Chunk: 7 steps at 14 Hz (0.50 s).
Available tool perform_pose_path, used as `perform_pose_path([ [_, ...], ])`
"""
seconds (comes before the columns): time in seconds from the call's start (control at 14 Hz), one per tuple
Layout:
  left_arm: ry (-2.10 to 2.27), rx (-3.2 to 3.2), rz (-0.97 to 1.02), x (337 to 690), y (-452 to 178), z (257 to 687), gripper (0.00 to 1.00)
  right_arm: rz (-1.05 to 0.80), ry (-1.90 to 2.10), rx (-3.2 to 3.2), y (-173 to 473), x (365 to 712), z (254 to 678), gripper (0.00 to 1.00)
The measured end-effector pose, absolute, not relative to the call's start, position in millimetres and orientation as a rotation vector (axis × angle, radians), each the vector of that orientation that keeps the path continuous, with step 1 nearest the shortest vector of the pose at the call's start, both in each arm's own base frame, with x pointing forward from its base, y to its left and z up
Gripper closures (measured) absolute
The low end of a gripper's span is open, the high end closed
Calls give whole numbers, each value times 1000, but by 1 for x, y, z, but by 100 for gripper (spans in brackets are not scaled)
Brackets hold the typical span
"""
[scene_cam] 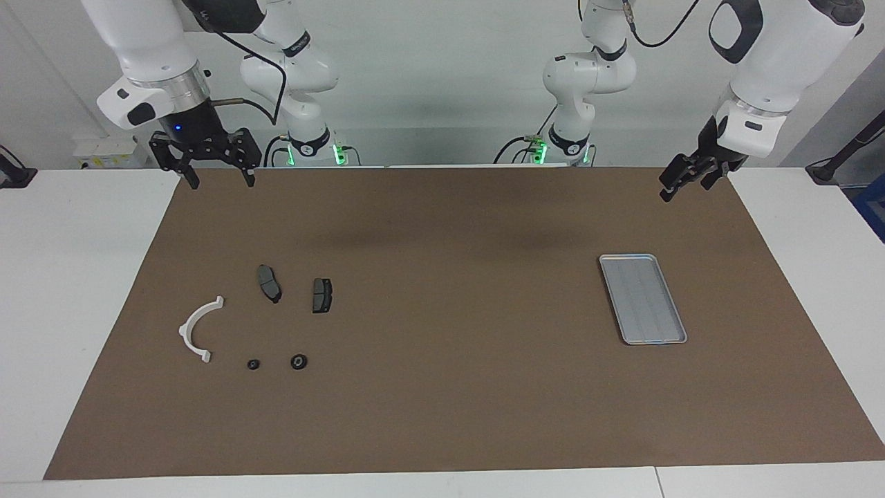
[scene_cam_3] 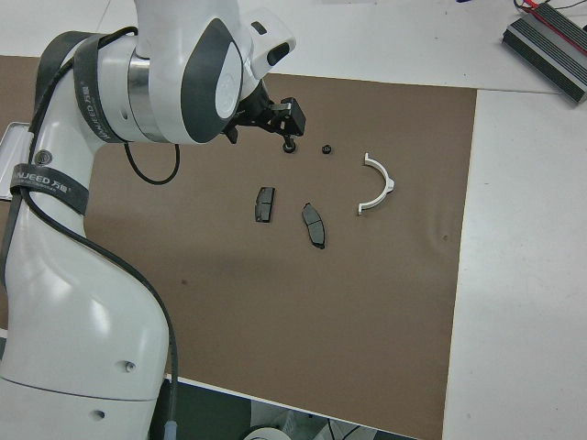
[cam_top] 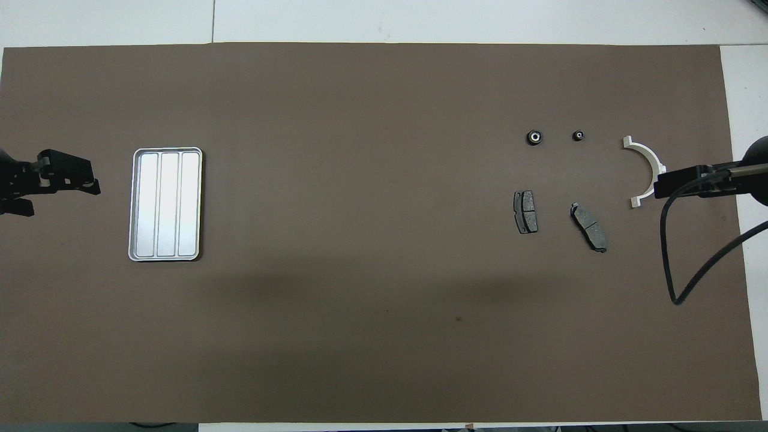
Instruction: Pick bearing gear from pile to tray
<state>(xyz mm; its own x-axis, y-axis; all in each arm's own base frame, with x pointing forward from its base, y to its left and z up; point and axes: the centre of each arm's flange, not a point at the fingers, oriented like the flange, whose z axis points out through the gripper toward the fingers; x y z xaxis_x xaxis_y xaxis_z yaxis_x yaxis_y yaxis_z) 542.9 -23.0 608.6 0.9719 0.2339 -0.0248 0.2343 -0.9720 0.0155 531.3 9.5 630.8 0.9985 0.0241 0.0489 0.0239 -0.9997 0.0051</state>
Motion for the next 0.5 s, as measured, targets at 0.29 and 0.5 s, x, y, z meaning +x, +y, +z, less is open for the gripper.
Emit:
perform_pose_path([
  [0.29, 368, 3101, -36, 543, -23, 609, 0, 77, 37, 3136, 9, 531, 631, 0],
  [0.5, 368, 3101, -36, 543, -23, 609, 0, 77, 34, 3136, 8, 531, 631, 0],
])
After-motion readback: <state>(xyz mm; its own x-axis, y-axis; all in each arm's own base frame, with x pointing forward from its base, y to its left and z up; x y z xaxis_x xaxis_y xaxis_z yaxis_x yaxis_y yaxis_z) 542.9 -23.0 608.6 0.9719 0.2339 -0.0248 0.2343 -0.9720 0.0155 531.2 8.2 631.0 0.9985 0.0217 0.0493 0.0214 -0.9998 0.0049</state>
